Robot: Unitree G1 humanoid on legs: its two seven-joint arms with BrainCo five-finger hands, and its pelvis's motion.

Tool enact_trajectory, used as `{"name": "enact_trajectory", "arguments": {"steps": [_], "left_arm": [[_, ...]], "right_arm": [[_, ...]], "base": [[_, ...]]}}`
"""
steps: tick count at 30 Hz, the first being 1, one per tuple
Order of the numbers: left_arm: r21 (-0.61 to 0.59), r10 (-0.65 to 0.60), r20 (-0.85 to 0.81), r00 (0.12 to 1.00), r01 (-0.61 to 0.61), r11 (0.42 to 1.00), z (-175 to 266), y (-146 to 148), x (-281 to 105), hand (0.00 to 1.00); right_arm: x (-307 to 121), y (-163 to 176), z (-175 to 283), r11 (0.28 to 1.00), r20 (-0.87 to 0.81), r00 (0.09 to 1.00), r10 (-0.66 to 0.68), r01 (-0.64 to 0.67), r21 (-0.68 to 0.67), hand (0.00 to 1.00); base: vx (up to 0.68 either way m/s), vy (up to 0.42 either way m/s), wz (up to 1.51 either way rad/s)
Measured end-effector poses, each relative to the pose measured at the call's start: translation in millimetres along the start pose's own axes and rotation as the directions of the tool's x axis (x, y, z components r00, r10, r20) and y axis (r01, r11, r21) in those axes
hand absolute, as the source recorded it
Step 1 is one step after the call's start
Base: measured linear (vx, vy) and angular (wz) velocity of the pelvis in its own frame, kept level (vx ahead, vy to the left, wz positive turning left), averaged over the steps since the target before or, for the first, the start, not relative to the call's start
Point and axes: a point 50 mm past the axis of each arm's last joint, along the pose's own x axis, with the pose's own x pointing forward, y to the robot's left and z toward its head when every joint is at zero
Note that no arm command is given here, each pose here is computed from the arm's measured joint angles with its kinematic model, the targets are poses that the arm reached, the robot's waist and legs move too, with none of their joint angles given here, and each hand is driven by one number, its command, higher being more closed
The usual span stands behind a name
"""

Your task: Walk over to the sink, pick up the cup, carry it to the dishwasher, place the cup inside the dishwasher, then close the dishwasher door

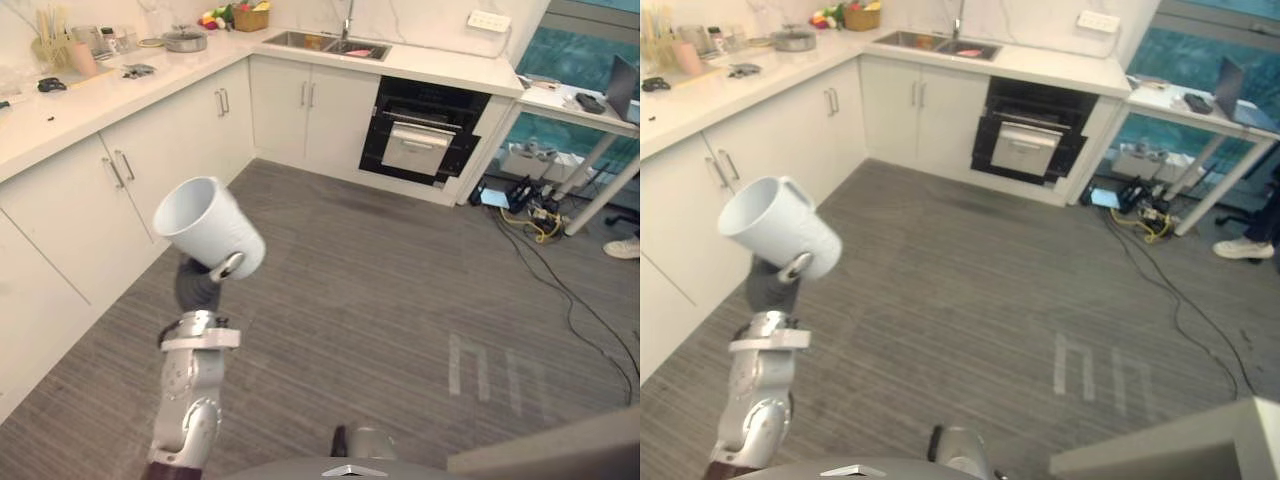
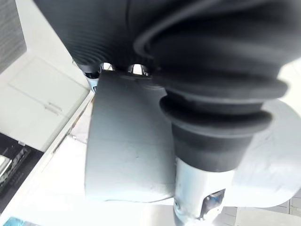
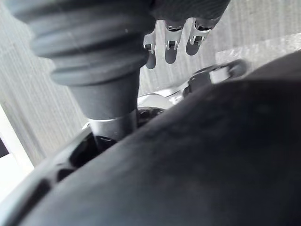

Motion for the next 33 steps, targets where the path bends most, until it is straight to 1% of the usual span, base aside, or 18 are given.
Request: {"name": "enact_trajectory", "arguments": {"steps": [2,4,6,7,8,10,12,16,20,24,25,27,28,29,31,33], "left_arm": [[-0.037,-0.053,-0.012,0.998,0.053,0.998,-6,-14,6,1.00],[-0.050,-0.063,-0.011,0.998,0.062,0.997,-6,-16,4,1.00],[-0.075,-0.016,-0.028,0.999,0.014,0.997,-11,-10,-5,1.00],[-0.095,0.012,-0.049,0.999,-0.017,0.995,-15,-9,-14,1.00],[-0.104,0.020,-0.052,0.998,-0.025,0.994,-16,-9,-16,1.00],[-0.119,0.019,-0.044,0.999,-0.024,0.993,-17,-12,-14,1.00],[-0.151,-0.002,-0.049,0.999,-0.005,0.988,-20,-22,-14,1.00],[-0.151,0.020,-0.029,0.999,-0.024,0.988,-15,-21,-12,1.00],[-0.140,0.038,0.005,0.999,-0.036,0.990,-6,-18,-11,1.00],[-0.129,0.051,-0.023,0.998,-0.053,0.990,-8,-15,-27,1.00],[-0.114,0.031,-0.035,0.999,-0.034,0.993,-9,-14,-29,1.00],[-0.106,-0.002,-0.017,1.000,0.000,0.994,-6,-15,-26,1.00],[-0.090,-0.024,-0.014,1.000,0.023,0.996,-5,-14,-22,1.00],[-0.085,-0.031,-0.016,0.999,0.029,0.996,-4,-14,-21,1.00],[-0.060,-0.094,-0.028,0.995,0.092,0.994,-5,-13,-15,1.00],[-0.048,-0.099,-0.055,0.994,0.097,0.994,-7,-12,-15,1.00]], "right_arm": [[0,4,-1,1.000,0.012,1.000,0.010,-0.011,0.015,0.00],[-2,3,-6,1.000,-0.005,1.000,0.010,-0.010,0.008,0.00],[-2,-6,1,1.000,-0.021,1.000,-0.004,0.003,-0.022,0.00],[-4,-14,10,0.997,-0.028,1.000,0.011,-0.013,-0.071,0.00],[-5,-16,12,0.996,-0.036,0.999,0.020,-0.023,-0.082,0.00],[-6,-18,13,0.996,-0.050,0.999,0.021,-0.025,-0.082,0.00],[-5,-20,19,0.991,-0.052,0.999,0.016,-0.023,-0.129,0.00],[-7,-24,16,0.987,-0.061,0.998,0.008,-0.018,-0.158,0.00],[-6,-21,14,0.974,-0.092,0.996,-0.008,-0.013,-0.225,0.00],[-7,-22,7,0.970,-0.121,0.992,-0.040,0.010,-0.242,0.00],[-6,-21,0,0.974,-0.148,0.986,-0.070,0.036,-0.224,0.00],[-7,-24,-5,0.980,-0.165,0.982,-0.087,0.055,-0.192,0.00],[-8,-23,-10,0.986,-0.175,0.980,-0.095,0.069,-0.150,0.00],[-8,-23,-12,0.988,-0.180,0.979,-0.098,0.073,-0.140,0.00],[-9,-19,-25,0.995,-0.200,0.975,-0.093,0.083,-0.058,0.00],[-6,-13,-23,0.996,-0.176,0.981,-0.085,0.081,-0.030,0.00]], "base": [[0.49,-0.198,1.25],[0.58,-0.305,1.03],[0.62,-0.329,0.49],[0.58,-0.282,-0.10],[0.67,-0.340,-0.24],[0.53,-0.248,-0.20],[0.47,-0.175,-0.10],[0.48,-0.113,-0.20],[0.54,0.049,-0.22],[0.54,0.221,-0.57],[0.53,0.248,-0.47],[0.57,0.233,-0.28],[0.54,0.230,-0.17],[0.50,0.197,-0.12],[0.44,0.176,-0.08],[0.34,0.138,-0.33]]}}
